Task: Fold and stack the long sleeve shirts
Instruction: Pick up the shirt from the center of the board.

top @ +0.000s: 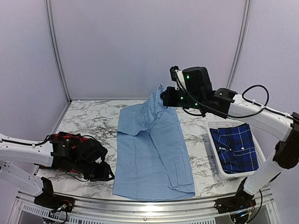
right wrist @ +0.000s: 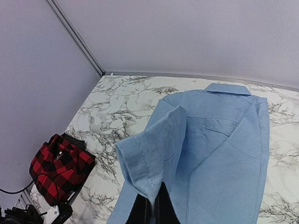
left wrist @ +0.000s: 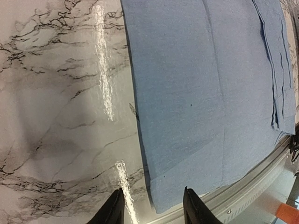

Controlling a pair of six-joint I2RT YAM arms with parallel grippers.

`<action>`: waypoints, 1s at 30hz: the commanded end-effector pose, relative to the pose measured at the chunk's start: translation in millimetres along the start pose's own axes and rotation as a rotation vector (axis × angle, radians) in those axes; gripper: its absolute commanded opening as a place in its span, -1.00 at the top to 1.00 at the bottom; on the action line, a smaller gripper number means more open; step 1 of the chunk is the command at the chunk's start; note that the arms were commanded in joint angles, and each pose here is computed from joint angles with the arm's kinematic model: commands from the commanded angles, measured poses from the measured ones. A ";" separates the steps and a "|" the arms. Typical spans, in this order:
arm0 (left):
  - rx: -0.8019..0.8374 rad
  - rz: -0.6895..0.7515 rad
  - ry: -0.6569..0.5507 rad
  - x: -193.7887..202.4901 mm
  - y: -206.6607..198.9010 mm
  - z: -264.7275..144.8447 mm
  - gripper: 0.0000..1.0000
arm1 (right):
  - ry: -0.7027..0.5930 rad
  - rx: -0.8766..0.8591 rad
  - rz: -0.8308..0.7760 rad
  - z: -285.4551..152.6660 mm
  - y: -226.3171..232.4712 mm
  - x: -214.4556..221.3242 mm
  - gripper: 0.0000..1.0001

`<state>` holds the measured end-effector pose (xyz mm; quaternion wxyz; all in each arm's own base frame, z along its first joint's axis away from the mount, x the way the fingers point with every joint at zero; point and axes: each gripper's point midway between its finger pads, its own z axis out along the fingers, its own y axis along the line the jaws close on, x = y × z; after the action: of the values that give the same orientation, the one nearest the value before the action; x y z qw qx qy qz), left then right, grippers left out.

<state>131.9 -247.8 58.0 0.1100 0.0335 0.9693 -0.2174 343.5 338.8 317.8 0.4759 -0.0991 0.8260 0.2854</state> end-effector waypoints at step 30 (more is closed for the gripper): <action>-0.128 -0.006 0.056 64.8 -15.7 32.8 0.62 | -0.062 -0.049 0.027 -47.8 9.5 -30.9 1.00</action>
<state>79.4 -275.2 19.9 0.0893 0.0392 0.9829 -0.1562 326.6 318.4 337.9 0.4772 -0.0832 0.8222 0.2989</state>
